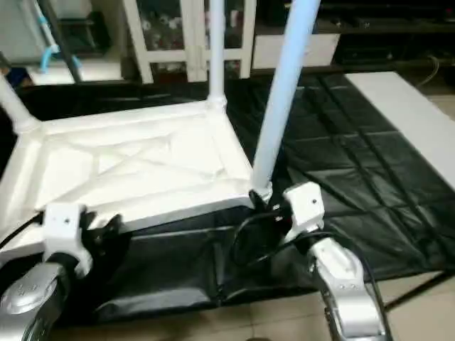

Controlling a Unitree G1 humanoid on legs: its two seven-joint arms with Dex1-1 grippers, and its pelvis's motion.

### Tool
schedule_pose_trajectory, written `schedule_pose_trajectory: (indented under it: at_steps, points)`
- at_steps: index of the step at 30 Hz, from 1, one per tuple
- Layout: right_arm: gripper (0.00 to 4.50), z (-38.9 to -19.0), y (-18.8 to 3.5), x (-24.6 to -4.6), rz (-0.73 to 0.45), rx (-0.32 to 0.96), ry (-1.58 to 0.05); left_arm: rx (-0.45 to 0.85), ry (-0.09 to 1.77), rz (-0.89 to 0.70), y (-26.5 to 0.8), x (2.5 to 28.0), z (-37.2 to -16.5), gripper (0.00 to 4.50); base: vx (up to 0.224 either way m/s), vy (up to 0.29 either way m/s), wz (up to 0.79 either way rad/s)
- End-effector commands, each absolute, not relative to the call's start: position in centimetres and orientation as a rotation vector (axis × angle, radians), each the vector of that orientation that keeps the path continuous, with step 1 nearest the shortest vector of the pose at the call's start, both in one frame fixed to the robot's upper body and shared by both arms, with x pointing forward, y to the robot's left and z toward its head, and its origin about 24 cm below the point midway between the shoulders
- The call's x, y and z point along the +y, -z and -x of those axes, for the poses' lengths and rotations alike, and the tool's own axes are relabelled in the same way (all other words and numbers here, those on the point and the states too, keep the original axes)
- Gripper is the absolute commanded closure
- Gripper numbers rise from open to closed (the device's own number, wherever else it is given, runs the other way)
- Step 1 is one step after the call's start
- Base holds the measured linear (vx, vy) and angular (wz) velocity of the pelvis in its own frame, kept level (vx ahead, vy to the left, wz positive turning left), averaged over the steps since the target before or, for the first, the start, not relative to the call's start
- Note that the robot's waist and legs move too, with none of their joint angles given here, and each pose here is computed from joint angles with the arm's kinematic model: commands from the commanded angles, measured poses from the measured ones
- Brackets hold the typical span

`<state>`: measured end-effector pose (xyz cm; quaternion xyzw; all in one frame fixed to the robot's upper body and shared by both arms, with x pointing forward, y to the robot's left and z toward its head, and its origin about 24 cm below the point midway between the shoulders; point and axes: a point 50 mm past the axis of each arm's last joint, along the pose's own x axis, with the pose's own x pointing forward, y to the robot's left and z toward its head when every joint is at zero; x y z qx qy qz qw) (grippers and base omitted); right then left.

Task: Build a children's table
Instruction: Rotate leg to tighten

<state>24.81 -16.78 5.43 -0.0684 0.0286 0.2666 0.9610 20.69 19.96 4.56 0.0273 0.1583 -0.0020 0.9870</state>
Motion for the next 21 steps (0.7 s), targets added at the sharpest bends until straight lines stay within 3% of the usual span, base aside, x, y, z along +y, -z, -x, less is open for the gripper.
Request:
schedule_pose_trajectory:
  at_steps: [1,7,10,17,21]
  points:
    - [1.10,-24.9,-5.5,-16.4,0.130,0.060,-0.595,0.324,-0.107,-0.080,-4.6,21.4,-19.7,1.67,0.000,0.000,0.00]
    - [1.10,-26.0,-5.3,-16.7,0.116,0.062,-0.546,0.346,-0.208,-0.064,-4.7,22.6,-17.6,1.67,0.000,0.000,0.00]
    - [1.10,-26.9,-6.2,-17.0,0.067,0.051,-0.605,0.372,-0.383,-0.007,-4.3,23.5,-15.8,1.67,0.000,0.000,0.00]
    - [1.10,-26.8,-4.9,-15.5,0.056,0.093,-0.687,0.375,-0.449,-0.025,-4.9,24.1,-14.3,1.67,0.000,0.000,0.00]
    - [1.10,-26.3,-4.1,-14.2,0.020,0.096,-0.689,0.409,-0.555,-0.012,-4.6,25.8,-13.1,1.67,0.000,0.000,0.00]
